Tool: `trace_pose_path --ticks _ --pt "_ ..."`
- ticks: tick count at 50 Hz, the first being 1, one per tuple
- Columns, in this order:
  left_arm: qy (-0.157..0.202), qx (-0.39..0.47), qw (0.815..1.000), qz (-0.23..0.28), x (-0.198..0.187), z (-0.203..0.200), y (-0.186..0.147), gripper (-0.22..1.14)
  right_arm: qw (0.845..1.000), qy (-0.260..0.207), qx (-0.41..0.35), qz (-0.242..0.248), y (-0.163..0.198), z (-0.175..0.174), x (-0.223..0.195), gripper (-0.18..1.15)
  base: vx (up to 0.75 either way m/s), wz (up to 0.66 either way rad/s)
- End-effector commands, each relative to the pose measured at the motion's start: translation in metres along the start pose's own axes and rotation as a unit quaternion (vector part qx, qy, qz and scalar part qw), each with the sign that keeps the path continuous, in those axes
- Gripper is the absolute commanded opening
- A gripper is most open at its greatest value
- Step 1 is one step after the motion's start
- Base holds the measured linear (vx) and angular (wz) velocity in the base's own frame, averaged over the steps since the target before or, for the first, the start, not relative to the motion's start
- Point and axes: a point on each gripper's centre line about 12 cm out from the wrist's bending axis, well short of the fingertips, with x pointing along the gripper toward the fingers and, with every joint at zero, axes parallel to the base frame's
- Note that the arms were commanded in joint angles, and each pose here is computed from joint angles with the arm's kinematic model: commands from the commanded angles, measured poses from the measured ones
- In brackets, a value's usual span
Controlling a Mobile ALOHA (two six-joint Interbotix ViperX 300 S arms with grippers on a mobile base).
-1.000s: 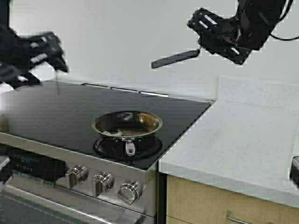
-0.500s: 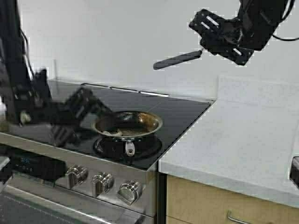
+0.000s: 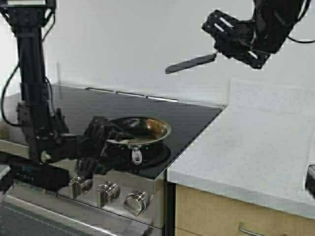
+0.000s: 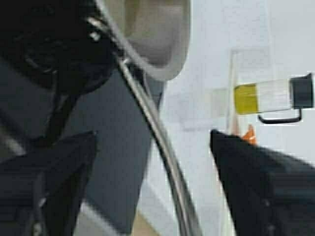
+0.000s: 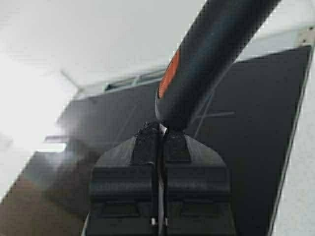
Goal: Add oil to the pan and cook the shrimp and serve it
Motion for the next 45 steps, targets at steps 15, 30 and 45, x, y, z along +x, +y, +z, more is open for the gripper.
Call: trace_pose_path --ticks 15,30,45 --pt "0.007 -0.033 0.997 -0.065 0.052 -0.01 -0.015 1.0 1.0 -0.02 0.005 0.017 0.012 0.014 -0.001 0.1 0.0 0.0" --pt "0.02 -0.085 0.992 -0.086 0.066 -0.016 -0.022 0.99 1.0 -0.019 0.005 0.016 0.011 0.013 -0.001 0.1 0.0 0.0" --pt "0.032 -0.166 0.981 -0.094 0.06 -0.018 -0.026 0.19 1.0 -0.015 0.003 0.013 0.009 0.01 -0.002 0.1 0.0 0.0"
